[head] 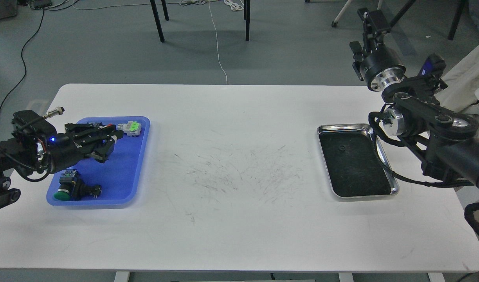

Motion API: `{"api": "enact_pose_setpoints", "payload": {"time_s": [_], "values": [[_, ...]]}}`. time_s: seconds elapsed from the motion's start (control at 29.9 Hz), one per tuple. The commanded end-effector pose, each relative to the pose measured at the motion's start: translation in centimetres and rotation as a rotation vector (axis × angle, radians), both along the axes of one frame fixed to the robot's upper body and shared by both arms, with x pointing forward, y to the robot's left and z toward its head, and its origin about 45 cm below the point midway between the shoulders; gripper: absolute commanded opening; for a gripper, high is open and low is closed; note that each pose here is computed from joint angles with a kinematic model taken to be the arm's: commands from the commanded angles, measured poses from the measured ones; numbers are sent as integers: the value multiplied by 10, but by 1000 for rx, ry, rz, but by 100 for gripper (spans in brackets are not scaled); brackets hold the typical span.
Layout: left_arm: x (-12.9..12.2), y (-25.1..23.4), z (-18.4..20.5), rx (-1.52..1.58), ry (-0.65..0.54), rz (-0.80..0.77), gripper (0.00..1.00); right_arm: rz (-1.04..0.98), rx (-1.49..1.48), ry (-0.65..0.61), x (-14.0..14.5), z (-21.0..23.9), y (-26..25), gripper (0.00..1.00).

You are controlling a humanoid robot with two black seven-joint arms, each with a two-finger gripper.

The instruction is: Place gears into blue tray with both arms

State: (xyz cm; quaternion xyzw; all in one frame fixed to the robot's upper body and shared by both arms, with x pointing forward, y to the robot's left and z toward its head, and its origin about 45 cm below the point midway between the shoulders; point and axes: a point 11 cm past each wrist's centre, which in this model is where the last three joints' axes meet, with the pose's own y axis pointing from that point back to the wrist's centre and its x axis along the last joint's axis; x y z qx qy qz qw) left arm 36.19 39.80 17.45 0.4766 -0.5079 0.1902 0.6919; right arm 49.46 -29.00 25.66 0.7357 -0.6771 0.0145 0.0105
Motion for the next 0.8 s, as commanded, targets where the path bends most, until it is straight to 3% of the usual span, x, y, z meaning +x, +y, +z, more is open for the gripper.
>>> {"api": "enact_pose_setpoints", "payload": {"time_s": [0.0, 0.77], "values": [[-6, 1, -10, -34, 25, 38, 8, -30, 93, 71, -5, -15, -7, 97], [0, 17, -58, -8, 77, 187, 8, -42, 179, 109, -19, -40, -7, 97]]}}
